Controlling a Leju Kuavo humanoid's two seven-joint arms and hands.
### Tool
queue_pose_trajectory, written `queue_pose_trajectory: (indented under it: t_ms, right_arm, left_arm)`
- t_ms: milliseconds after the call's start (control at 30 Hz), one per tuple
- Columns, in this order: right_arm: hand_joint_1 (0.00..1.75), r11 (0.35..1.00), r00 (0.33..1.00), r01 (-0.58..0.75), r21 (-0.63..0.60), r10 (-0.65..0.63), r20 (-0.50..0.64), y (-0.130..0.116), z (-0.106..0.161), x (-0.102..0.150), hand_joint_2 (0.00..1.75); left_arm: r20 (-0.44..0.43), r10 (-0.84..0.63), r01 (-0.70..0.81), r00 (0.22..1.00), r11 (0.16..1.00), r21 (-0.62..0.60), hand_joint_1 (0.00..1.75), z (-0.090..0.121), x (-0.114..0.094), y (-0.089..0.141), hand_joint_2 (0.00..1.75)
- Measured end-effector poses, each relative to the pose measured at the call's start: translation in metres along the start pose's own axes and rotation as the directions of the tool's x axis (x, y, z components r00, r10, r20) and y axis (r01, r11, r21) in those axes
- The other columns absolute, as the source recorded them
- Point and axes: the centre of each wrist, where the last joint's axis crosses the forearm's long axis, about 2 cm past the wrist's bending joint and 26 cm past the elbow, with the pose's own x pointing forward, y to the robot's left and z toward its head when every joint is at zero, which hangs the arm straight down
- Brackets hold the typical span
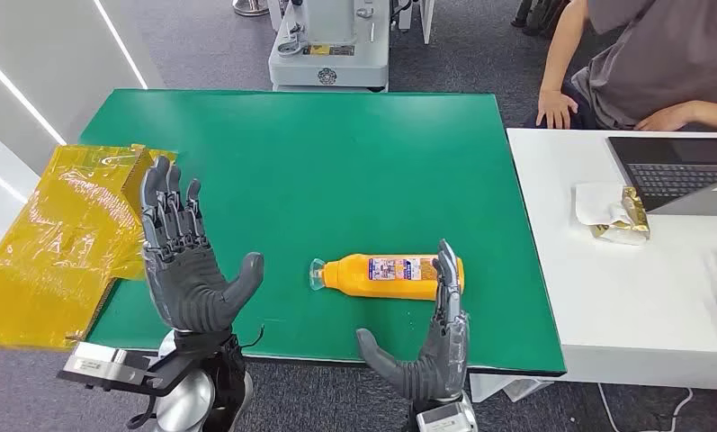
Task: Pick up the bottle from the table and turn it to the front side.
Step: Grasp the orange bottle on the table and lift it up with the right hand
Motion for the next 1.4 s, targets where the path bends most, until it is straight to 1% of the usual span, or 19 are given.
queue_pose_trajectory:
  t_ms: [133,267,400,533,700,833,933,1033,1133,1200,1333,1400]
  right_arm:
    - [0.00,0.998,0.998,-0.050,0.034,0.049,0.030,-0.001,0.001,-0.003,1.75]
    - [0.00,0.982,0.986,-0.154,0.112,0.146,0.080,-0.010,-0.001,-0.013,1.75]
    - [0.00,0.945,0.964,-0.261,0.199,0.245,0.100,-0.034,-0.011,-0.035,1.75]
    - [0.00,0.907,0.953,-0.302,0.293,0.289,0.087,-0.058,-0.025,-0.054,1.75]
    - [0.00,0.832,0.932,-0.344,0.436,0.359,0.050,-0.104,-0.047,-0.078,1.75]
    - [0.00,0.772,0.905,-0.389,0.502,0.423,0.049,-0.137,-0.070,-0.094,1.75]
    - [0.00,0.744,0.885,-0.420,0.519,0.462,0.053,-0.151,-0.081,-0.101,1.75]
    - [0.00,0.675,0.854,-0.455,0.581,0.516,0.069,-0.163,-0.092,-0.108,1.75]
    - [0.00,0.607,0.834,-0.460,0.648,0.547,0.079,-0.176,-0.112,-0.116,1.75]
    - [0.00,0.561,0.827,-0.448,0.696,0.555,0.085,-0.184,-0.130,-0.121,1.75]
    - [0.00,0.451,0.833,-0.366,0.814,0.548,0.071,-0.201,-0.180,-0.129,1.75]
    - [0.00,0.407,0.838,-0.319,0.856,0.543,0.055,-0.207,-0.204,-0.131,1.75]
  left_arm:
    - [-0.004,0.002,-0.002,1.000,1.000,-0.001,0.00,0.001,0.000,0.000,1.75]
    - [-0.003,0.015,-0.015,1.000,1.000,-0.009,0.00,0.002,0.001,0.000,1.75]
    - [0.001,0.030,-0.030,1.000,0.999,-0.017,0.00,0.002,0.003,0.000,1.75]
    - [0.005,0.045,-0.045,0.999,0.998,-0.032,0.00,0.001,0.004,0.000,1.75]
    - [0.013,0.068,-0.067,0.998,0.996,-0.050,0.00,0.001,0.007,0.000,1.75]
    - [0.012,0.089,-0.088,0.996,0.994,-0.068,0.00,0.001,0.007,0.000,1.75]
    - [0.011,0.095,-0.094,0.995,0.993,-0.072,0.00,0.001,0.007,0.000,1.75]
    - [0.009,0.108,-0.107,0.994,0.991,-0.080,0.00,0.001,0.007,0.000,1.75]
    - [0.008,0.118,-0.117,0.993,0.989,-0.086,0.00,0.001,0.007,0.000,1.75]
    - [0.008,0.123,-0.122,0.992,0.988,-0.091,0.00,0.001,0.007,-0.001,1.75]
    - [0.007,0.128,-0.127,0.992,0.987,-0.098,0.00,0.001,0.007,0.000,1.75]
    - [0.007,0.130,-0.128,0.992,0.987,-0.098,0.00,0.000,0.007,0.000,1.75]
